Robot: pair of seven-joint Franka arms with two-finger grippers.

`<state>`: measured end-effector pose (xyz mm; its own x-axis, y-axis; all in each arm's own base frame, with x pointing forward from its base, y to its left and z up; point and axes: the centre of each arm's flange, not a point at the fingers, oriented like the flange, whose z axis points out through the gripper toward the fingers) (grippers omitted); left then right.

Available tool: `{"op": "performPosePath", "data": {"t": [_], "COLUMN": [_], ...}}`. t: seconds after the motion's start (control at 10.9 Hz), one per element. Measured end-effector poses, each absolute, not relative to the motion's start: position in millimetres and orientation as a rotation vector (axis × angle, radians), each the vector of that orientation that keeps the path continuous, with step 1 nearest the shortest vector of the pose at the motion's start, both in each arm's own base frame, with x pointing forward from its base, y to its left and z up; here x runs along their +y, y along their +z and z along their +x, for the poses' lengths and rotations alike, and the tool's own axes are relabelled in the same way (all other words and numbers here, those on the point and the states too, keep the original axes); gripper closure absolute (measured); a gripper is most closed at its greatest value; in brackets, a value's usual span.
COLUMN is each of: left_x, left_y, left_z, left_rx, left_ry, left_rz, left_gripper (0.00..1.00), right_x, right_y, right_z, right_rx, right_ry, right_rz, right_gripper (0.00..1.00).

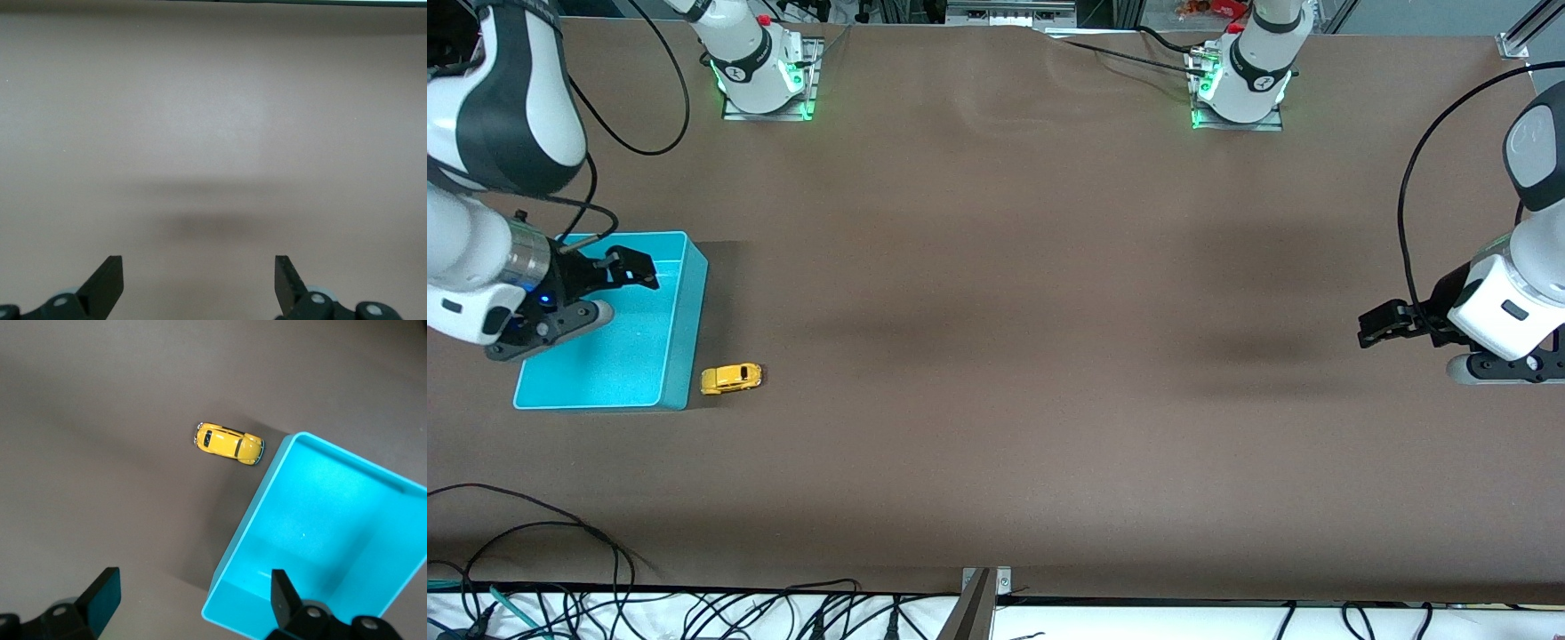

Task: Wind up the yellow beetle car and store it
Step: 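Reach the right gripper toward the yellow car beside the bin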

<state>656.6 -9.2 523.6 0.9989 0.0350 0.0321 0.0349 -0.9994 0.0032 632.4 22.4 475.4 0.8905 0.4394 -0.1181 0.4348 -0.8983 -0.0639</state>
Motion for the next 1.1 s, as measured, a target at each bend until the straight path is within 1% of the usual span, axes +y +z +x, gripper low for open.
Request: {"op": "performPosePath", "data": {"t": [0.37,0.64,1.1], "left_x": [-10.7,-24.5,-34.5], "left_y": [526.1,528.6,543.9], "left_z": [655.7,654.6,649.6], "left_rx": [0.025,-0.011,-0.035], "left_ry": [0.055,0.06,0.097], "left_rz": [3.139,3.133,3.132], "left_gripper": [0.0,0.0,0.0], "right_x": [32.5,39.2,39.2], "right_y": [445.1,391.9,307.5], "right_z": [645.8,660.7,675.1], "right_rx": [-0.914,-1.126,-1.655], "right_ry": [0.206,0.225,0.126], "right_rz": [-2.95,-2.858,-2.595], "right_gripper": [0.0,0.0,0.0]}}
